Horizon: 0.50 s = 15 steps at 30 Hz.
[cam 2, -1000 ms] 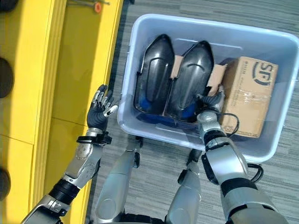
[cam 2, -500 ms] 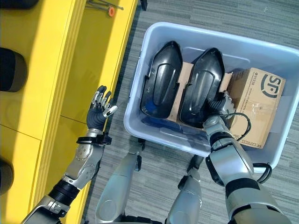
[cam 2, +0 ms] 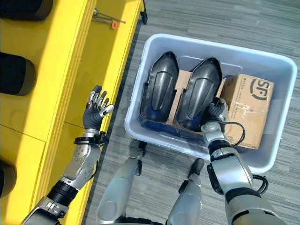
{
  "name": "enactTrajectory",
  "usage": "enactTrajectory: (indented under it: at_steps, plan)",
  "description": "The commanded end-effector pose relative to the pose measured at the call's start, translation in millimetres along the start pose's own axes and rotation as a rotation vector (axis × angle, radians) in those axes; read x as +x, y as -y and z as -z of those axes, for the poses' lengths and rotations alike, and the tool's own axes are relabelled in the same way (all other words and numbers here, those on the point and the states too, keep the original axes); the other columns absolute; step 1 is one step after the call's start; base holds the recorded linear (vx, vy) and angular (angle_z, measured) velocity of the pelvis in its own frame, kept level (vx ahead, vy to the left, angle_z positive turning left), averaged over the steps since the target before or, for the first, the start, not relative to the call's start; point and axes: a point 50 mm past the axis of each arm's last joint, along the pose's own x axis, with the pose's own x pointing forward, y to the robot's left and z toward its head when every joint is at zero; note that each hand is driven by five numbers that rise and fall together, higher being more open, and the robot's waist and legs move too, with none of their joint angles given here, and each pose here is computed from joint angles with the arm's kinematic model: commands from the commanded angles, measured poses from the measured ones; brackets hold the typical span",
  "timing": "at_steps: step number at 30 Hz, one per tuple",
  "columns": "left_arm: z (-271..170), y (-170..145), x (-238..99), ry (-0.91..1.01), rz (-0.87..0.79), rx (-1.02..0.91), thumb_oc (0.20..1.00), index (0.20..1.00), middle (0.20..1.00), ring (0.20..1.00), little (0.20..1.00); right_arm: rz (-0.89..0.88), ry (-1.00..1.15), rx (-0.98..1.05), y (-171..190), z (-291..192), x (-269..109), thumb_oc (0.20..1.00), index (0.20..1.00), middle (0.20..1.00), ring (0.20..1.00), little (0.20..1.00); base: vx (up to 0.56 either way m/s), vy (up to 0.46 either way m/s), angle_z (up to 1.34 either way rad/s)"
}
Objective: Move parts from the plastic box to the shelf.
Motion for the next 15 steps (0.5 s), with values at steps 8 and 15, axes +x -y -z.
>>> enactTrajectory:
  at_steps: [8,15]
  plan:
    - [-25,-31,-11,0.099,-0.047,0.016,1.000,1.000,1.000,1.000,1.000,0.078,0.161,0.358,15,-23,-10,0.200,0.200,0.200,0.200,0.200,-0.01,-0.040,-0.16]
    - [-20,-44,-23,0.060,-0.073,0.028,1.000,1.000,1.000,1.000,1.000,0.032,0.282,0.418,16,-31,-29,0.200,0.200,0.200,0.200,0.200,0.02,-0.034,-0.12]
